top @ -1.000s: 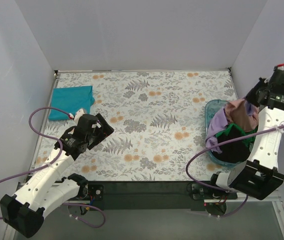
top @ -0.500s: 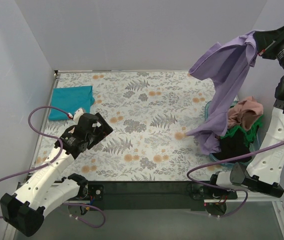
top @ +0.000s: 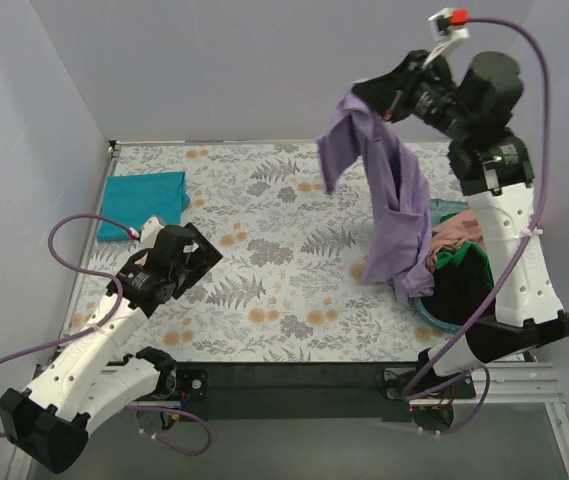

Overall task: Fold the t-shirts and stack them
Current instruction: Move the tshirt to the center of the board

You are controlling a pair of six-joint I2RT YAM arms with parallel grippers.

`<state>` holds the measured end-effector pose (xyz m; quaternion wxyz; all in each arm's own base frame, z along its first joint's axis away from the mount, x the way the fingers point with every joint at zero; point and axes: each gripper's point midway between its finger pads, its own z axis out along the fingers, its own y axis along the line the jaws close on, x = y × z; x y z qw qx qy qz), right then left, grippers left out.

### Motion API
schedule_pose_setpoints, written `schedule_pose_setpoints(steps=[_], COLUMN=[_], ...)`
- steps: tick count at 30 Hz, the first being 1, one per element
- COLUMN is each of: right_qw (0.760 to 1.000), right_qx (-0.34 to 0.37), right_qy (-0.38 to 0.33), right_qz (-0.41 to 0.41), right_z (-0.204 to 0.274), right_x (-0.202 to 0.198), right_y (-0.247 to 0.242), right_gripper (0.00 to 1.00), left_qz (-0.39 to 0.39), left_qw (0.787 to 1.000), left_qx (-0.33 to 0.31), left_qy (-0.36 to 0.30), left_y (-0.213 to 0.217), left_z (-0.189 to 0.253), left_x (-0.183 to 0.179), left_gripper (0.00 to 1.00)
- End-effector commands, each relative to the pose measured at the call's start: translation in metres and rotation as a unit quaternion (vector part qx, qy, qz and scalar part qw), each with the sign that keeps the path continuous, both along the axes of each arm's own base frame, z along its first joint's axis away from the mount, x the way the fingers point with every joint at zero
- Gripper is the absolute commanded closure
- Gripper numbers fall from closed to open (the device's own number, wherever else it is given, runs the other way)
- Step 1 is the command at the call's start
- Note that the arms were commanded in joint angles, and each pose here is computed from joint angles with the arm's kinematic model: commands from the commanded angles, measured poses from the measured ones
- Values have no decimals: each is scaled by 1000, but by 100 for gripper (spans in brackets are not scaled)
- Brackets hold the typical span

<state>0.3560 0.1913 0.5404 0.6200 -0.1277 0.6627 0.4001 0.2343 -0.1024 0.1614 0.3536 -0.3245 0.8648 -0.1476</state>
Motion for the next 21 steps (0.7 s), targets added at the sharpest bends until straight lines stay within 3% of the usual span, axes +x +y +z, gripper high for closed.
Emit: schedule_pose_setpoints(steps=[1, 3, 7, 8, 9, 11, 15, 18, 19, 21], right_qw=[996, 998, 992, 994, 992, 994, 990, 992, 993, 987], right_qx=[6, -10, 4, -12, 19, 35, 106, 81, 49, 34], right_qy=[-82, -66, -82, -68, -102, -96, -94, -65, -37, -12], right_qz=[23, 23, 97, 87, 65, 39, 14, -74, -105, -156], right_z=[29, 2, 14, -4, 39, 43, 67, 41, 6, -13], right_x=[-37, -26, -51, -36, -43, -36, -35, -17, -2, -4], right_y=[53, 86, 173, 196, 191, 209, 197, 168, 160, 116], right_gripper=[99, 99, 99, 99, 99, 99, 99, 99, 99, 99], left_qz=[57, 65, 60, 61, 67, 74, 87, 90, 92, 97], left_qw=[998, 997, 995, 995, 995, 992, 991, 991, 991, 990], left_qx=[-17, -24, -49, -48, -52, -57, -49, -47, -47, -43], left_qy=[-10, -21, -56, -58, -61, -79, -88, -89, -89, -88], left_y=[12, 15, 17, 19, 21, 25, 36, 39, 40, 42], left_z=[15, 20, 40, 42, 45, 62, 77, 78, 77, 72], left_x=[-2, -5, -13, -15, -17, -19, -27, -30, -30, -30], left_gripper=[2, 2, 2, 2, 2, 2, 2, 2, 2, 2])
